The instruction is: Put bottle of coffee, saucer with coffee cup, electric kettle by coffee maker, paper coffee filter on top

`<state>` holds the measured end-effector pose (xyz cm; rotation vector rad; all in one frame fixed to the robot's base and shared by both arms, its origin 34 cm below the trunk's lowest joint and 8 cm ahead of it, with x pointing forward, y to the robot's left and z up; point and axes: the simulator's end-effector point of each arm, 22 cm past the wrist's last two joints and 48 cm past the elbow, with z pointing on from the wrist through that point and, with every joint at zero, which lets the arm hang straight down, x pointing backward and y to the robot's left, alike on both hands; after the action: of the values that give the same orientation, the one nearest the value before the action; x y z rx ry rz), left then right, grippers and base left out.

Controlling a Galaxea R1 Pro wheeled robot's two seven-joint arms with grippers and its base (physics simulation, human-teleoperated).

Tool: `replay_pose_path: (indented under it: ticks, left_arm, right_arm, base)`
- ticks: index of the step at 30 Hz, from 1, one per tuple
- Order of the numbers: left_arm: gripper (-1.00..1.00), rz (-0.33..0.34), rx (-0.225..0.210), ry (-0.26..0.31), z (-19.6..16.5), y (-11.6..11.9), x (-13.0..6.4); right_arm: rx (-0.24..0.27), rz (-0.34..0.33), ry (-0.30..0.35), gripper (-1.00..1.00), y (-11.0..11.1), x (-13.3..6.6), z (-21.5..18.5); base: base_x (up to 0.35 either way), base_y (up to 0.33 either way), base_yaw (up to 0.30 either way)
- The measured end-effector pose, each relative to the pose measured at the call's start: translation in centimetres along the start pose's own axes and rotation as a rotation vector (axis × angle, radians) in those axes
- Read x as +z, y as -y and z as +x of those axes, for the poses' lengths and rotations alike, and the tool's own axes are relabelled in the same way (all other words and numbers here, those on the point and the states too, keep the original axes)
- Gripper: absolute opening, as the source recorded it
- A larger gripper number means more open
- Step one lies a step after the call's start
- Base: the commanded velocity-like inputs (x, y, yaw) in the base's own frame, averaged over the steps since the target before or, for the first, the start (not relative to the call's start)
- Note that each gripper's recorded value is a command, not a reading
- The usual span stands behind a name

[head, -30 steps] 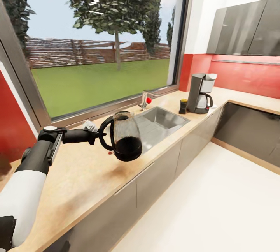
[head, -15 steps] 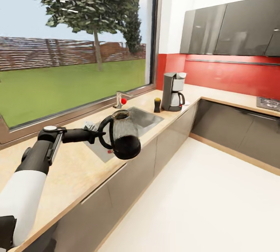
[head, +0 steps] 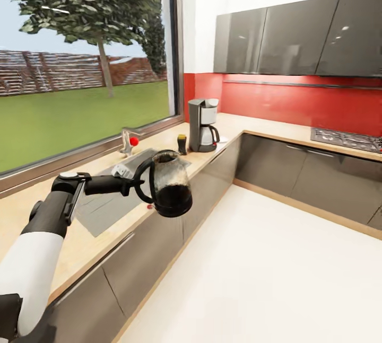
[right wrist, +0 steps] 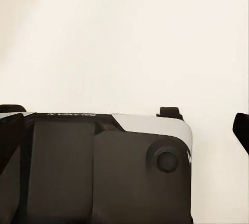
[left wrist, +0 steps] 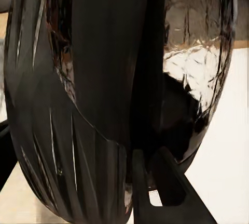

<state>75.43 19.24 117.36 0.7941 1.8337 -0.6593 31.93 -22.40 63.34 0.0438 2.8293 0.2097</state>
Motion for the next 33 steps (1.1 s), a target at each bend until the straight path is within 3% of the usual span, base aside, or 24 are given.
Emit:
replay_pose_path:
  ticks: [10, 33]
  left_arm:
    - [-1.00, -0.001, -0.003, 0.000, 0.04, -0.01, 0.01]
    - [-1.00, -0.002, -0.001, -0.001, 0.07, -0.05, 0.01]
  right_arm:
    - [-0.001, 0.000, 0.000, 1.00, 0.00, -0.01, 0.01]
    - [0.002, 0.006, -0.009, 1.00, 0.28, -0.05, 0.43]
  base:
    - [0.235, -0.200, -0.007]
    - [0.303, -0.090, -0.252]
